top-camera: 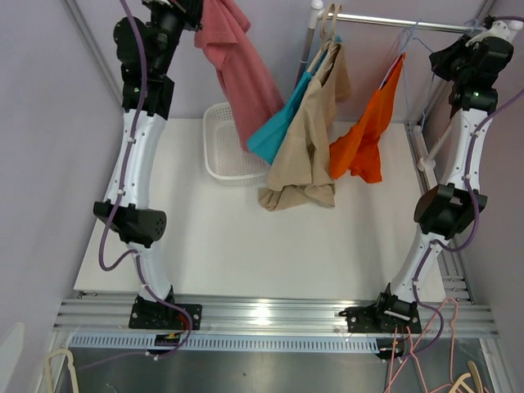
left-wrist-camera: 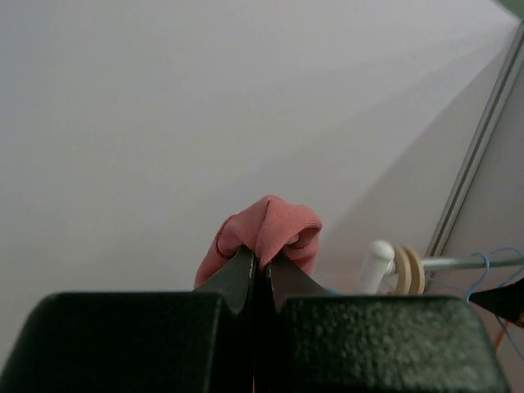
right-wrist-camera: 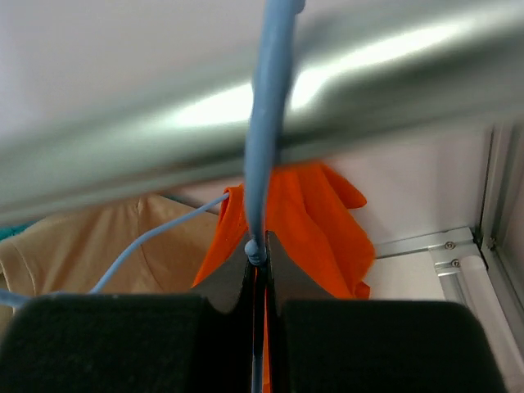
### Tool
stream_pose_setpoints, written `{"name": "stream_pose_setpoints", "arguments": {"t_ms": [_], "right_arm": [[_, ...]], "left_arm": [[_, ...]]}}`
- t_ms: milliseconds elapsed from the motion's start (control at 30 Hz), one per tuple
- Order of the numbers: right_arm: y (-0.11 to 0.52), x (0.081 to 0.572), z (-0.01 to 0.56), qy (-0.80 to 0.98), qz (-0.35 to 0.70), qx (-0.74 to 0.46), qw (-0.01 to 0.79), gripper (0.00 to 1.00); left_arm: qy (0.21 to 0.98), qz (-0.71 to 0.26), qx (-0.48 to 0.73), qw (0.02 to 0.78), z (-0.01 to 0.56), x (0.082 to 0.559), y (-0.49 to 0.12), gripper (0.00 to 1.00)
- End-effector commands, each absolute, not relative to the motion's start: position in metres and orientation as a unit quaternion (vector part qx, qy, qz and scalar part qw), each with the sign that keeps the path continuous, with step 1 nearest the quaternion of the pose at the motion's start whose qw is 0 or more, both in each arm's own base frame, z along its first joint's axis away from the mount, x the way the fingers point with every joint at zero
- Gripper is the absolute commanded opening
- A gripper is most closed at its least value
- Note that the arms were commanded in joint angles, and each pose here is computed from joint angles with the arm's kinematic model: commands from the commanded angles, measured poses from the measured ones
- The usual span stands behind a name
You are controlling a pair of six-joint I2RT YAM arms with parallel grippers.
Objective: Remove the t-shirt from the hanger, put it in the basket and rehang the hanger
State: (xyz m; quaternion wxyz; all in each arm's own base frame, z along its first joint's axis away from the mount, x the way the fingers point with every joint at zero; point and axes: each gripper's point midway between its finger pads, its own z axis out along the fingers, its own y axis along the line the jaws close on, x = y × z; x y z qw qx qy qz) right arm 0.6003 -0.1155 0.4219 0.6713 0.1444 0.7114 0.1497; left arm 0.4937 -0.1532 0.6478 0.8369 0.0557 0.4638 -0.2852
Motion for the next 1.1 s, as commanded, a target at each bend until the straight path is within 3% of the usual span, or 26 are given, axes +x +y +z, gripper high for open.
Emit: {"name": "stream_pose_setpoints", "arguments": {"t_ms": [0,233,300,433,533,600,633,667,767,833,867,933,1033,1067], "right_arm": [[-0.11,0.606,0.404,0.727,0.14,0.134,0.659,0.0],[-0.111,0.58,0.404,0.735,0.115,0.142,0.653,0.0],[-0.117,0.571,0.405,0.74,0.1,0.155,0.647,0.0],[-0.123,0.549,0.422,0.739,0.075,0.173,0.646,0.26],[-0.132,0.536,0.422,0.742,0.047,0.193,0.64,0.3],[-0.136,0.524,0.432,0.736,0.034,0.2,0.646,0.29],[-0.139,0.52,0.43,0.737,0.023,0.205,0.644,0.12],[-0.14,0.514,0.438,0.732,0.019,0.206,0.649,0.08],[-0.14,0.509,0.441,0.729,0.014,0.208,0.652,0.0],[-0.14,0.504,0.446,0.724,0.013,0.208,0.657,0.0],[-0.141,0.504,0.445,0.725,0.012,0.208,0.656,0.0],[-0.142,0.502,0.446,0.723,0.011,0.209,0.658,0.0],[-0.147,0.5,0.446,0.723,-0.001,0.215,0.657,0.0],[-0.148,0.5,0.445,0.724,-0.006,0.216,0.655,0.0]], "left_arm": [[0.53,-0.31,0.015,0.789,0.582,0.544,-0.158,0.0],[0.661,-0.289,-0.121,0.682,0.444,0.569,-0.157,0.01],[0.715,-0.265,-0.163,0.626,0.381,0.568,-0.154,0.01],[0.771,-0.279,-0.204,0.534,0.29,0.564,-0.167,0.01],[0.814,-0.276,-0.203,0.469,0.23,0.565,-0.177,0.01],[0.835,-0.278,-0.197,0.432,0.221,0.568,-0.183,0.01],[0.853,-0.27,-0.2,0.401,0.192,0.571,-0.184,0.01],[0.855,-0.281,-0.192,0.392,0.197,0.573,-0.189,0.0],[0.855,-0.285,-0.183,0.393,0.202,0.574,-0.191,0.01],[0.853,-0.287,-0.172,0.401,0.21,0.574,-0.192,0.01],[0.851,-0.288,-0.168,0.406,0.216,0.573,-0.192,0.05],[0.85,-0.288,-0.159,0.411,0.223,0.573,-0.192,0.3],[0.857,-0.282,-0.156,0.402,0.226,0.57,-0.191,0.99],[0.857,-0.279,-0.158,0.403,0.229,0.569,-0.19,1.0]]}}
